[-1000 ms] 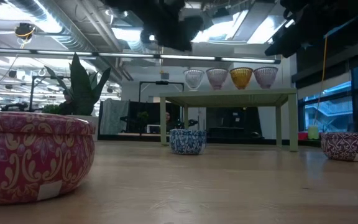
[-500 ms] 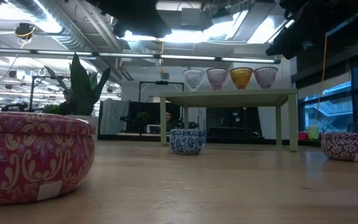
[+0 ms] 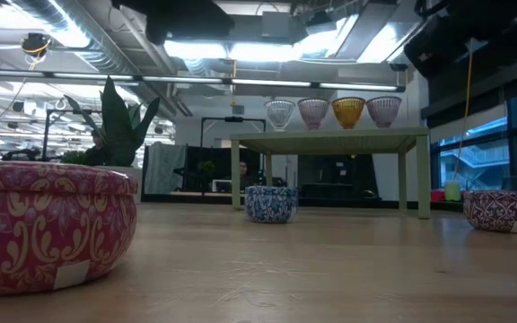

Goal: Pick & Place candle stick holders
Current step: Put the red scented candle on the shelf

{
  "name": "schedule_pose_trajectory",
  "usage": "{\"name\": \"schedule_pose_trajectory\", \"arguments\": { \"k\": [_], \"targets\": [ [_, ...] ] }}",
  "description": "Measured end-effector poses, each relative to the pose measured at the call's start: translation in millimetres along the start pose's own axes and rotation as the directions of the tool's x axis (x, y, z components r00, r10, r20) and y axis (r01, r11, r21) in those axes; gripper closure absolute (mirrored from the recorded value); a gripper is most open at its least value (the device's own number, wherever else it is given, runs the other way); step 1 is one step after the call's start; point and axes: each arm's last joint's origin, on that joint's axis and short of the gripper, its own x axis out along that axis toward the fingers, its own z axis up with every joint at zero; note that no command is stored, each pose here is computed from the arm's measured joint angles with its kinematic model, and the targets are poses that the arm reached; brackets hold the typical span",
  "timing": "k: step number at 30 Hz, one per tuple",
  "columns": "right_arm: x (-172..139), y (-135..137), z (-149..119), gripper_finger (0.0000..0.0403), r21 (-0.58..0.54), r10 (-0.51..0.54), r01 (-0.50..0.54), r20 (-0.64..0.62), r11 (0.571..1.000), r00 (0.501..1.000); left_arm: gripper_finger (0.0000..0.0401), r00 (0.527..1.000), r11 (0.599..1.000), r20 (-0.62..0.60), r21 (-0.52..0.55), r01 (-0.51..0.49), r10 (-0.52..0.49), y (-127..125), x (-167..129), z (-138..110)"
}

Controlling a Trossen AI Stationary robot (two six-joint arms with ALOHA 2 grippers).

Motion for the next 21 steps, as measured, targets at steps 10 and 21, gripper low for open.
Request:
{"name": "schedule_pose_trajectory", "arguments": {
  "k": [10, 21],
  "targets": [
    [-9.8, 11.5, 20.6, 0.0230, -0.029, 0.041, -0.040, 0.060, 0.999, 0.997, 0.0288, 0.997, 0.997, 0.018, 0.024, 0.078, -0.079, -16.8, -17.5, 2.4],
    [-27.8, 32.5, 19.6, 0.0230, 0.030, -0.081, 0.084, -0.095, 0.996, 0.992, 0.0288, 0.995, 0.995, 0.037, -0.007, 0.096, -0.095, -2.1, -66.5, 13.1]
  ]
}}
